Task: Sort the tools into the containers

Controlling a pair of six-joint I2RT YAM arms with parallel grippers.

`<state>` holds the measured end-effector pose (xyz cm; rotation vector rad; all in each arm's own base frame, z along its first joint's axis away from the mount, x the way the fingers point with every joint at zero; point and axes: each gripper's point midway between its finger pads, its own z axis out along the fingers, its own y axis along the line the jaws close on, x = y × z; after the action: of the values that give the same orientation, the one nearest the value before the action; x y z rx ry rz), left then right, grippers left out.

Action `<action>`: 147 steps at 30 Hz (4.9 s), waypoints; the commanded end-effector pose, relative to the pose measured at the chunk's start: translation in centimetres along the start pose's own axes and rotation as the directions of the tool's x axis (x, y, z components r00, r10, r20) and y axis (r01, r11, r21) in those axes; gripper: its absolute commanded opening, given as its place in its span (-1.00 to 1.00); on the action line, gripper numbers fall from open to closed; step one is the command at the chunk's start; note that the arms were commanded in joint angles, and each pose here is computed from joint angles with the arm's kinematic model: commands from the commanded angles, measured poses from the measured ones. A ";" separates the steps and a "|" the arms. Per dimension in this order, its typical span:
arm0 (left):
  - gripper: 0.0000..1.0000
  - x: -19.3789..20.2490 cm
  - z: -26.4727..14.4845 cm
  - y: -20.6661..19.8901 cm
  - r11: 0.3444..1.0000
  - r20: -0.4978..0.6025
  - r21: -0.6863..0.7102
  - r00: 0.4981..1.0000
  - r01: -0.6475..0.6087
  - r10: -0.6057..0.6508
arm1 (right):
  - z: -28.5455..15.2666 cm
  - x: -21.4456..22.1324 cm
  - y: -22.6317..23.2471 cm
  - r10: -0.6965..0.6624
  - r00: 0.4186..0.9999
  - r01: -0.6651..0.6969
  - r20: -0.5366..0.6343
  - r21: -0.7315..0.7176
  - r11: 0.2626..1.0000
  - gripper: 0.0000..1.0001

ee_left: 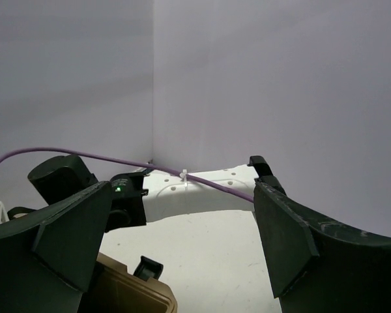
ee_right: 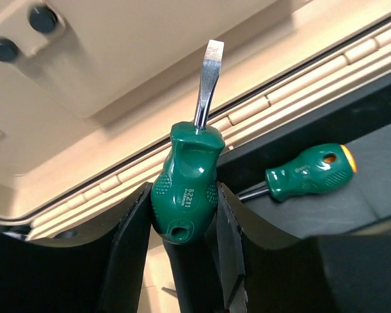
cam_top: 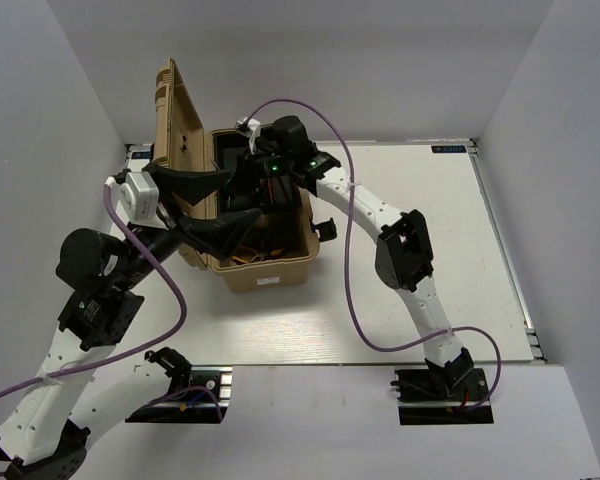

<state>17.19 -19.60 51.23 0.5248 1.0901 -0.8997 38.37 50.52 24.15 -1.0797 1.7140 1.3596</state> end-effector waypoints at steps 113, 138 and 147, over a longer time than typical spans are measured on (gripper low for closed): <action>1.00 13.1 -10.1 9.8 0.770 -0.394 -0.636 0.879 -0.051 -0.268 | -26.9 15.1 -3.8 0.421 0.895 -0.256 -0.149 0.602 0.756 -1.00; 1.00 13.7 -15.9 8.5 0.705 -0.246 -0.708 0.918 0.049 -0.312 | -21.6 22.3 1.7 0.531 0.830 -0.387 -0.170 0.510 0.768 -1.00; 1.00 15.0 -15.8 8.0 0.713 -0.238 -0.696 0.908 0.088 -0.344 | -17.6 21.1 2.0 0.631 0.770 -0.606 0.095 0.415 0.678 -1.00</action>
<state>18.07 -8.28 31.06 -0.0711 1.7311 -0.5283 24.31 26.38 7.33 -0.4323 2.5534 1.0761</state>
